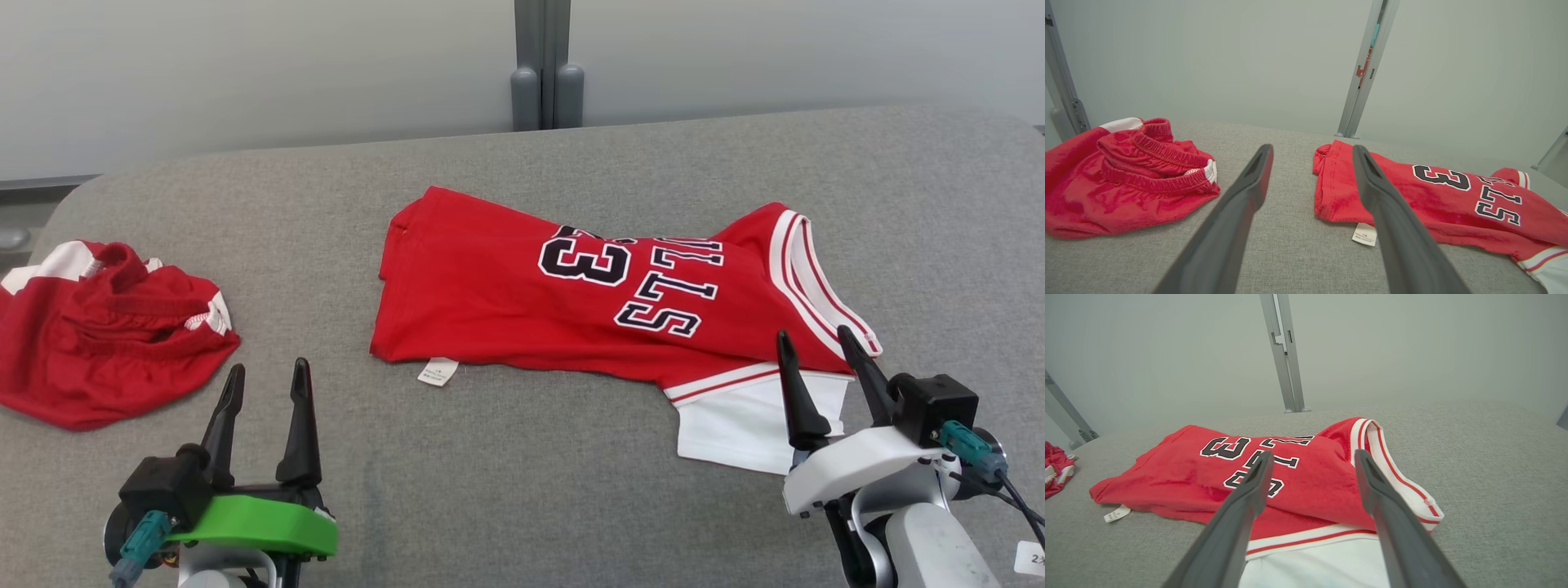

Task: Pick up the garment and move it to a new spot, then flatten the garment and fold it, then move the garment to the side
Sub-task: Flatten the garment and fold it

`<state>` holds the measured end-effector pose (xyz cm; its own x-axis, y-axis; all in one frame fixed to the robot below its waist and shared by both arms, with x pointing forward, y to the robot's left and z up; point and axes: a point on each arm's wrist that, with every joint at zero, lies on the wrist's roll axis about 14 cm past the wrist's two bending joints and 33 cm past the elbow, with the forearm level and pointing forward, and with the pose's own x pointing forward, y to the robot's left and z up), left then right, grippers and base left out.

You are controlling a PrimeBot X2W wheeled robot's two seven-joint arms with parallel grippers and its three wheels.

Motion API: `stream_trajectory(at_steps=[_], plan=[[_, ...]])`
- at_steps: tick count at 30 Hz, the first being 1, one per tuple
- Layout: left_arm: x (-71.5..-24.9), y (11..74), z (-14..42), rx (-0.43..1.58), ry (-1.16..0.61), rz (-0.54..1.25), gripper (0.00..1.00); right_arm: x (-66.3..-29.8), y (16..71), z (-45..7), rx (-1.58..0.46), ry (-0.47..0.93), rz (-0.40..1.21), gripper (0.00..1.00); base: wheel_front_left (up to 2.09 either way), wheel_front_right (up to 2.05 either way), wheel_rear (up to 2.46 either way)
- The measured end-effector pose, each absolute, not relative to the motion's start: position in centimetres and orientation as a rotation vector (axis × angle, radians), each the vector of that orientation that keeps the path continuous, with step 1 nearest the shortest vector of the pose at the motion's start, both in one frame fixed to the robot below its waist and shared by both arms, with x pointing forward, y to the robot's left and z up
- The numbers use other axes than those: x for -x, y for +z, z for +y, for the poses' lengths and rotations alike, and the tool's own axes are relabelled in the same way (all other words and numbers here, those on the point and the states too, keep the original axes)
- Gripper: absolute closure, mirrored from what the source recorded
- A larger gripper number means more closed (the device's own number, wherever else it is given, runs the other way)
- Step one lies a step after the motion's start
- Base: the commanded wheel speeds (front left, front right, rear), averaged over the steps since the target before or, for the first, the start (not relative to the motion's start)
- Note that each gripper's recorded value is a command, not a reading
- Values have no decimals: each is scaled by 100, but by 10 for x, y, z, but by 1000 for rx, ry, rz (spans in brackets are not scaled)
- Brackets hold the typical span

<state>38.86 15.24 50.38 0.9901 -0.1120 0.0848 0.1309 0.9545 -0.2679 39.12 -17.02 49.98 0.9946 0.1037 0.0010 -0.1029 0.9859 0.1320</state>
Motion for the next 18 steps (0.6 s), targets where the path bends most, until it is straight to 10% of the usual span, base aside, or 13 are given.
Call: stream_trajectory(at_steps=[18], plan=[[-382, 501, 166, 283, -77, -68, 0, -385, 509, -164, -127, 126, -13, 0, 0, 0, 0]])
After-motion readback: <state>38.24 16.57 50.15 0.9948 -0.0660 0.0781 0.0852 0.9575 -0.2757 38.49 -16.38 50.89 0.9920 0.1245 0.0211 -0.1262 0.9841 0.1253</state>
